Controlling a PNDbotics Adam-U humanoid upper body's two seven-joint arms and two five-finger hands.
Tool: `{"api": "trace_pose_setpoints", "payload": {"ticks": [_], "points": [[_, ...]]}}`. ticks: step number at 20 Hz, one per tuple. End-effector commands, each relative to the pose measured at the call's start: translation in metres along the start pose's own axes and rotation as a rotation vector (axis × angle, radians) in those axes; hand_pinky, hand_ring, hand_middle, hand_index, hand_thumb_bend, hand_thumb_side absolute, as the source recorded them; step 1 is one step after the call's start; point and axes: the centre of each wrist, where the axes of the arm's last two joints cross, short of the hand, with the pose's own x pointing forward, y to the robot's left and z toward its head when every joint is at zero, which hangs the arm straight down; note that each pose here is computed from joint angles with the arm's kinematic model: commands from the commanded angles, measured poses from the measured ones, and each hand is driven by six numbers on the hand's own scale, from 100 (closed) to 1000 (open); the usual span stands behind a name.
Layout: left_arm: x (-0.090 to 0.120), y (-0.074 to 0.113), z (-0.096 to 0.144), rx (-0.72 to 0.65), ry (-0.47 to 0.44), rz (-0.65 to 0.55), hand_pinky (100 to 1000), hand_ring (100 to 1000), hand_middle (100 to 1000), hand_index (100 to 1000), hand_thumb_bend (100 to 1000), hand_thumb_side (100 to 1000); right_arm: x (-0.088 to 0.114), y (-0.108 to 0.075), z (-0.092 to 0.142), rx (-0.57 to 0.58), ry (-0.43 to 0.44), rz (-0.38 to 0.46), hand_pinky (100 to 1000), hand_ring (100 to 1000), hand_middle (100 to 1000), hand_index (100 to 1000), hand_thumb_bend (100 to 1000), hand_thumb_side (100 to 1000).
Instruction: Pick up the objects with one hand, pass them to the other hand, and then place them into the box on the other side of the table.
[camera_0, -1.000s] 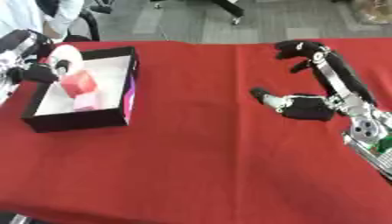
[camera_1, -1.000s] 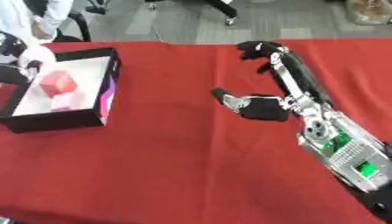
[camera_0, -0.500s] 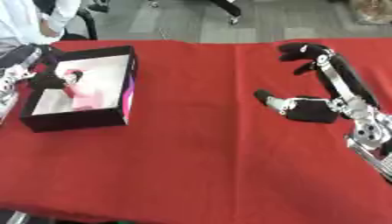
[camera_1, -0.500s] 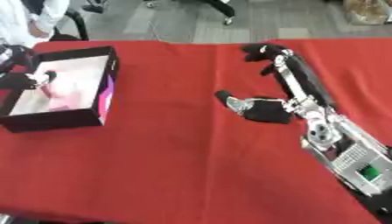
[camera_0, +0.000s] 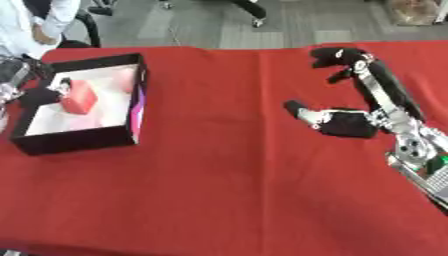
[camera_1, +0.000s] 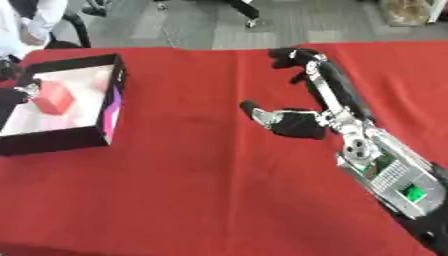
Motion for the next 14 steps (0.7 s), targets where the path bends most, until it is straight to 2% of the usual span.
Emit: {"api": "trace_pose_setpoints", "payload": {"ticks": [1, 2, 4, 5, 7, 8, 9, 12, 14], "points": [[0.001, 0.033, 0.008, 0.106, -0.067, 0.101, 806, 757, 628, 773, 100, 587, 0.001, -0.015, -0.002, -0.052, -0.023, 0.024, 667, 807, 690, 828, 433, 362], [0.001, 0.035, 0.012, 0.117, -0.094, 0.172, 812, 770, 639, 775, 100, 639, 0.000, -0.017, -0.002, -0.066, -0.023, 0.026, 669, 809, 692, 829, 359, 372], [0.004, 0.038, 0.022, 0.133, -0.156, 0.337, 815, 789, 658, 780, 100, 676, -0.003, -0.023, -0.001, -0.092, -0.024, 0.027, 675, 810, 692, 829, 260, 389], [0.005, 0.039, 0.027, 0.138, -0.184, 0.412, 818, 806, 681, 789, 100, 694, -0.004, -0.026, -0.001, -0.100, -0.023, 0.029, 679, 812, 695, 822, 237, 373], [0.006, 0.037, 0.038, 0.140, -0.234, 0.560, 823, 823, 706, 801, 100, 731, -0.008, -0.033, 0.001, -0.121, -0.019, 0.037, 677, 812, 691, 822, 274, 327], [0.007, 0.037, 0.043, 0.139, -0.248, 0.615, 823, 823, 706, 801, 100, 731, -0.009, -0.035, 0.001, -0.129, -0.016, 0.036, 670, 809, 685, 818, 100, 445], [0.008, 0.035, 0.047, 0.142, -0.264, 0.674, 827, 829, 712, 805, 100, 759, -0.011, -0.037, 0.002, -0.144, -0.010, 0.032, 668, 808, 676, 817, 346, 263], [0.011, 0.028, 0.061, 0.156, -0.301, 0.843, 828, 823, 703, 802, 100, 784, -0.016, -0.045, 0.004, -0.204, 0.001, 0.014, 660, 807, 664, 810, 425, 219], [0.015, 0.026, 0.069, 0.173, -0.331, 0.924, 828, 817, 699, 804, 100, 782, -0.019, -0.050, 0.006, -0.249, 0.011, -0.006, 656, 813, 666, 808, 438, 217]]}}
